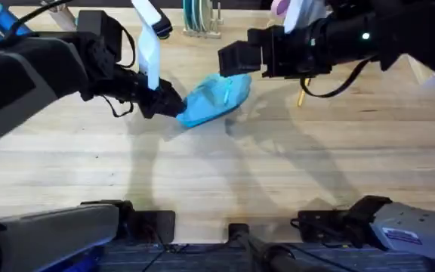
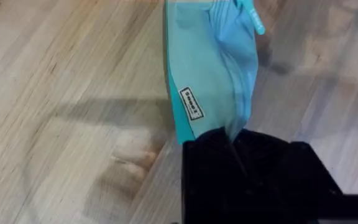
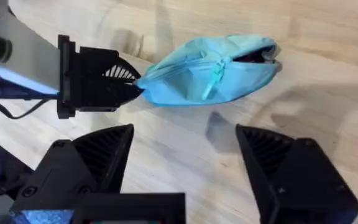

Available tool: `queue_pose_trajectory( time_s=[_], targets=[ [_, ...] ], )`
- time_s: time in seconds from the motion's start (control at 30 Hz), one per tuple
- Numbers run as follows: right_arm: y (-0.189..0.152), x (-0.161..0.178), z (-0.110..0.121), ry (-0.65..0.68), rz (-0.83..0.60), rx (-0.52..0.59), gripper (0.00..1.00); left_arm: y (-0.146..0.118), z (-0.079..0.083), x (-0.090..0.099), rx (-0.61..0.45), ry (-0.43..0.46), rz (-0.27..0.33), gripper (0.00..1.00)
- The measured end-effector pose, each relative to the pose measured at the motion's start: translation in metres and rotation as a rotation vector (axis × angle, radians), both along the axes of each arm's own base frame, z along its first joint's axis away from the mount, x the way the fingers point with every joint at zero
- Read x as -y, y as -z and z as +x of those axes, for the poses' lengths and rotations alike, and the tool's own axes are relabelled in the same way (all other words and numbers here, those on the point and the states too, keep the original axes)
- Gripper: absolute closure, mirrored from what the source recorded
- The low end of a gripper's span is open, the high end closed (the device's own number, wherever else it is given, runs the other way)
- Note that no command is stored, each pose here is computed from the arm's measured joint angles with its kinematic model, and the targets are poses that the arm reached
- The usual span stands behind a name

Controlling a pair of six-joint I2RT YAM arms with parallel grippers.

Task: Unzip the bag, pick up the pens from the table one at a time and place them inside, then zip the bag closed.

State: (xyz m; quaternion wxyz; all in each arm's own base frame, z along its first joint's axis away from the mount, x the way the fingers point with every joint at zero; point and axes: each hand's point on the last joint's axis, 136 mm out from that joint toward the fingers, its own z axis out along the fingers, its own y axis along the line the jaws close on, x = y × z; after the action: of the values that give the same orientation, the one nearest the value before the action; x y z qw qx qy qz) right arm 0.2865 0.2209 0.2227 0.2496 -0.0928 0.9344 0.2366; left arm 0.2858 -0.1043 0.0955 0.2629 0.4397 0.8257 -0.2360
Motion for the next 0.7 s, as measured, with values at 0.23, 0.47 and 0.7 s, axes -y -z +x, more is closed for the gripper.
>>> queue_pose_trajectory(
  time_s=[0.23,0.47,0.7],
  targets=[
    [0.017,-0.004,0.005,0.023,-0.011,-0.054,0.005,0.0,0.0,0.0,-0.001,0.0,0.0,0.959],
    [0.02,-0.005,0.007,0.036,-0.007,-0.067,0.005,0.0,0.0,0.0,-0.001,0.0,0.0,0.959],
    [0.034,-0.007,0.011,0.095,0.002,-0.132,0.005,0.0,0.0,0.0,-0.001,0.0,0.0,0.959]
  ],
)
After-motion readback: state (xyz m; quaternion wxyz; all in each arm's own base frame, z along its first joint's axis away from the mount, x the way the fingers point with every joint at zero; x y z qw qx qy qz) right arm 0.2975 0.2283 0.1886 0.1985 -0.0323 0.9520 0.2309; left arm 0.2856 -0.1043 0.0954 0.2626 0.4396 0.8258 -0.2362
